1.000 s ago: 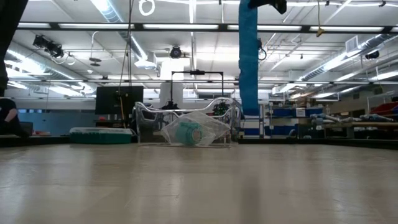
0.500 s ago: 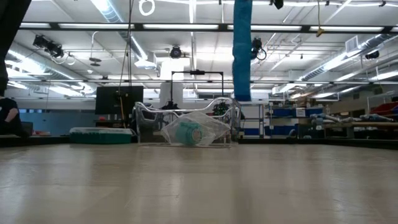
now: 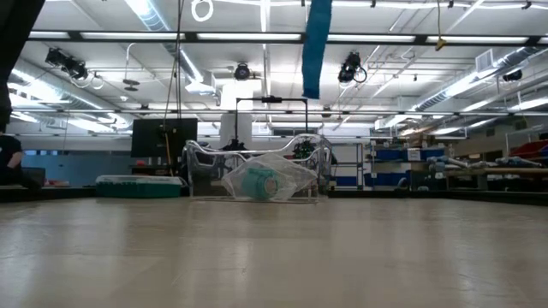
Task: Roll bandage
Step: Roll the blue bandage
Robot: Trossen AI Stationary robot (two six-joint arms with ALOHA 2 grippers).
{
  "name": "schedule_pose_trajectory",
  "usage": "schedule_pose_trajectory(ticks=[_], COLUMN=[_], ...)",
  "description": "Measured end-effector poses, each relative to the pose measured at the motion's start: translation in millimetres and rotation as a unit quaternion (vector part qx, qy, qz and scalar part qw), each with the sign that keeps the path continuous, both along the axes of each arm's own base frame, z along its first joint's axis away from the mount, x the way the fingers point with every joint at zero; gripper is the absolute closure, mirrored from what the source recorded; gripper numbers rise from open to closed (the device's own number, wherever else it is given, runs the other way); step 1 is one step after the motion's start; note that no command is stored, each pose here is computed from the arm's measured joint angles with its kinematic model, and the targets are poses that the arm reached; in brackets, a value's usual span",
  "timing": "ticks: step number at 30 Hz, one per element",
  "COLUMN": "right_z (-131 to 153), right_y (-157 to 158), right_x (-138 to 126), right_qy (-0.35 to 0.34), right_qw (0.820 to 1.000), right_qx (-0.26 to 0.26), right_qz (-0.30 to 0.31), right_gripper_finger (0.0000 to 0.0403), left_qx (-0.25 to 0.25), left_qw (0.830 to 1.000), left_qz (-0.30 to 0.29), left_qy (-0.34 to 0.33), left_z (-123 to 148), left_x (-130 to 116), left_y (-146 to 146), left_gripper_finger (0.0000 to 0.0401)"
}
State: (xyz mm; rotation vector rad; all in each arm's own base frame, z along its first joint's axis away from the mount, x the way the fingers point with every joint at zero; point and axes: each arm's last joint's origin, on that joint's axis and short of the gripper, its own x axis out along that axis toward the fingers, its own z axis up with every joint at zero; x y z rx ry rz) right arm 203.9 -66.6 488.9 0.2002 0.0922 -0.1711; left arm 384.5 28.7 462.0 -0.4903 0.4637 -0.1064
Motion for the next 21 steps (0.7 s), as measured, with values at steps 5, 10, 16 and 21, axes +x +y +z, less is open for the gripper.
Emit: schedule_pose_trajectory(ticks=[5,10,16,21], right_z=[5,10,14,18], right_y=[8,14,24,34], right_x=[2,2,5,7], right_qy=[-0.023,-0.048,-0.071,-0.090], right_qw=[1.000,0.998,0.996,0.992], right_qx=[0.002,0.007,0.010,0.006], right_qz=[0.017,0.031,0.055,0.087], right_gripper_finger=[0.0403,0.0403,0.0403,0.0403], left_qx=[-0.018,-0.025,-0.040,-0.056], left_qw=[1.000,0.999,0.998,0.997], left_qz=[0.015,0.023,0.044,0.037], left_qy=[0.016,0.034,0.035,0.036], left_z=[-2,-5,-4,-4], left_x=[-2,-5,-8,-11], left_y=[10,18,33,43], left_gripper_finger=[0.0375,0.0375,0.0375,0.0375])
